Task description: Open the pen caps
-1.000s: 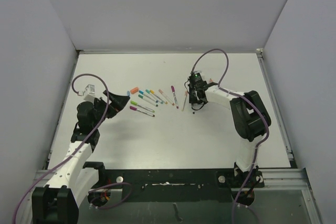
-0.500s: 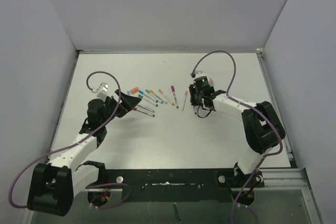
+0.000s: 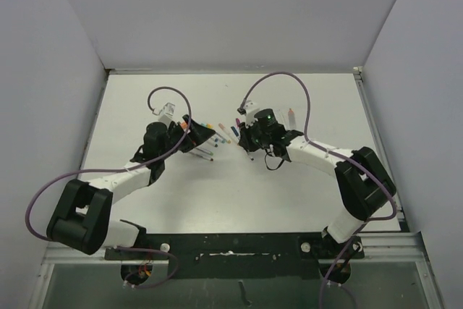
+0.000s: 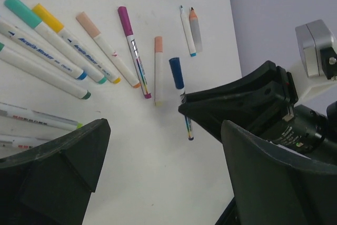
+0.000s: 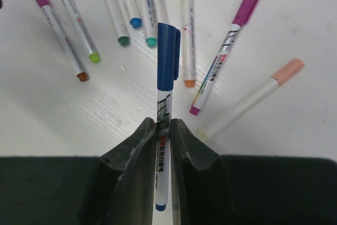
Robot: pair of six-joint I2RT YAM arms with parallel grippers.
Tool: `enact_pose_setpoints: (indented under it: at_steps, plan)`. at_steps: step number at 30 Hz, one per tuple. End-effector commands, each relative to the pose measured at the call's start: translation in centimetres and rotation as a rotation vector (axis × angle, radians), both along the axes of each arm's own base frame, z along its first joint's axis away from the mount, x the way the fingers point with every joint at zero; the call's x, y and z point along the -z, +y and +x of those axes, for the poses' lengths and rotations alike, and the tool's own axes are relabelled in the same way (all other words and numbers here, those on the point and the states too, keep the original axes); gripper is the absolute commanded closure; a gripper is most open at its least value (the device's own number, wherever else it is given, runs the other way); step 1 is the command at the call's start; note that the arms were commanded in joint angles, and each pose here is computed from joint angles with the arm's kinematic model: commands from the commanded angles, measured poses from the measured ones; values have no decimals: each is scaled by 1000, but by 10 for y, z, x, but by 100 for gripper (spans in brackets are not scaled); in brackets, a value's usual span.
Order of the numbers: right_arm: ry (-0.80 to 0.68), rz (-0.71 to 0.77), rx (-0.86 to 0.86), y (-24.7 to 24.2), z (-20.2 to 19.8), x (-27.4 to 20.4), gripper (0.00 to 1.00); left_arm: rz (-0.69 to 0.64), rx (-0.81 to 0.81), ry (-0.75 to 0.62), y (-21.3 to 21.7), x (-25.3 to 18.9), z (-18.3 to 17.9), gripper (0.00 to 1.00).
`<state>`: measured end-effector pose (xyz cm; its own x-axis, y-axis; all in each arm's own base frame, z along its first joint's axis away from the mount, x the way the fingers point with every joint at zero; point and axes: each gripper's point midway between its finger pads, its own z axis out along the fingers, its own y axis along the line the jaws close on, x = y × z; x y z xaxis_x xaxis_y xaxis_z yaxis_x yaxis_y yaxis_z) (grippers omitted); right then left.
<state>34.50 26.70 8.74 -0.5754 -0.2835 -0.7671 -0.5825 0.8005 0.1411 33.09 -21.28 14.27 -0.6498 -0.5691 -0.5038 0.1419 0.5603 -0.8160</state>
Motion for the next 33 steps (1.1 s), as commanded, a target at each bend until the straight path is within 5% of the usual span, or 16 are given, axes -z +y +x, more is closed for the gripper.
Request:
enact_pose_setpoints:
  at_steps: [1,20,33]
  plan:
    - [-99,65,-118,30,-6,-33,100,-4,12,-144,-18,-35,22,14]
    - [-162,114,-255,73,-35,-60,100,26,51,-100,-53,-3,26,24]
    - [-182,142,-278,79,-41,-70,100,12,44,-112,-54,-5,24,54]
